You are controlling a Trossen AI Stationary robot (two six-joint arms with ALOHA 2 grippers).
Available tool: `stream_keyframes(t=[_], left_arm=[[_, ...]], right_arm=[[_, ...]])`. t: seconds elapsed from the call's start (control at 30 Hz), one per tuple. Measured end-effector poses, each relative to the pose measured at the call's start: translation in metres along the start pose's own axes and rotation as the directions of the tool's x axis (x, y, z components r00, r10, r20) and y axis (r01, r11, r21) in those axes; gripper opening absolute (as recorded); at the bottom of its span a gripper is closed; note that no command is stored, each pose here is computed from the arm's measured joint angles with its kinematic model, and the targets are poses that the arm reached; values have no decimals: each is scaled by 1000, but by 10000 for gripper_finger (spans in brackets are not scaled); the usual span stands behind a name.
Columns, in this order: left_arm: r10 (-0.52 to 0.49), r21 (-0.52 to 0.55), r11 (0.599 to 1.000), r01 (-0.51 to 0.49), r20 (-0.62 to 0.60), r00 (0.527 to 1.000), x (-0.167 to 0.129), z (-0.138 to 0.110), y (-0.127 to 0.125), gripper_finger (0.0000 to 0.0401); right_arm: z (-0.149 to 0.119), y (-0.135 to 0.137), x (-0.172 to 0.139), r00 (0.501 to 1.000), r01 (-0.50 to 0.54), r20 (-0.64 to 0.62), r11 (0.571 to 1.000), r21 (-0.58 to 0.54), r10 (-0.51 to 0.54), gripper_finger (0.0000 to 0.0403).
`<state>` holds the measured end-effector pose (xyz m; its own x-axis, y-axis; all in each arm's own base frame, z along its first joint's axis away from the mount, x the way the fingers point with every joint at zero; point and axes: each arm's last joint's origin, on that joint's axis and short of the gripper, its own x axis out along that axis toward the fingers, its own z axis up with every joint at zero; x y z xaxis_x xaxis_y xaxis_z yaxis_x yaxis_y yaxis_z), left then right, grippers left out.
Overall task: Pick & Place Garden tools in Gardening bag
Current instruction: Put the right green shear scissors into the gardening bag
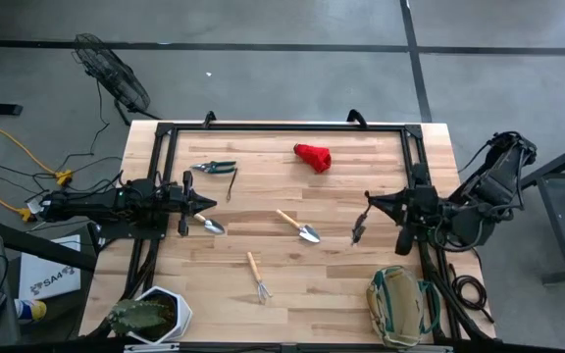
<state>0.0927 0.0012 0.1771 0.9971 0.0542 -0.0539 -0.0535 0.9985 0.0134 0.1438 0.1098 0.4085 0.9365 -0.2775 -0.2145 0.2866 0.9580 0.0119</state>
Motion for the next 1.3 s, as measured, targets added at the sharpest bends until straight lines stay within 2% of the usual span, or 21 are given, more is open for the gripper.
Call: stream_keyframes(t=[0.2, 0.57, 0.73, 0.97, 1.3], left_arm=[[0, 0, 1000, 0, 0, 1000, 0, 0, 0, 1], [0, 0, 1000, 0, 0, 1000, 0, 0, 0, 1], [0, 0, 1000, 0, 0, 1000, 0, 0, 0, 1], [0, 0, 1000, 0, 0, 1000, 0, 0, 0, 1], [0, 0, 1000, 0, 0, 1000, 0, 0, 0, 1]], right_arm=[[-4, 1, -1, 990, -122, -71, 992, -25, 120, 3], [1, -8, -11, 956, -285, -100, 955, -81, 277, 3], [3, -15, -19, 896, -440, -125, 890, -118, 426, 3], [10, -34, -36, 814, -581, -101, 803, -135, 572, 3], [14, -51, -51, 703, -701, -73, 673, -235, 708, 3]])
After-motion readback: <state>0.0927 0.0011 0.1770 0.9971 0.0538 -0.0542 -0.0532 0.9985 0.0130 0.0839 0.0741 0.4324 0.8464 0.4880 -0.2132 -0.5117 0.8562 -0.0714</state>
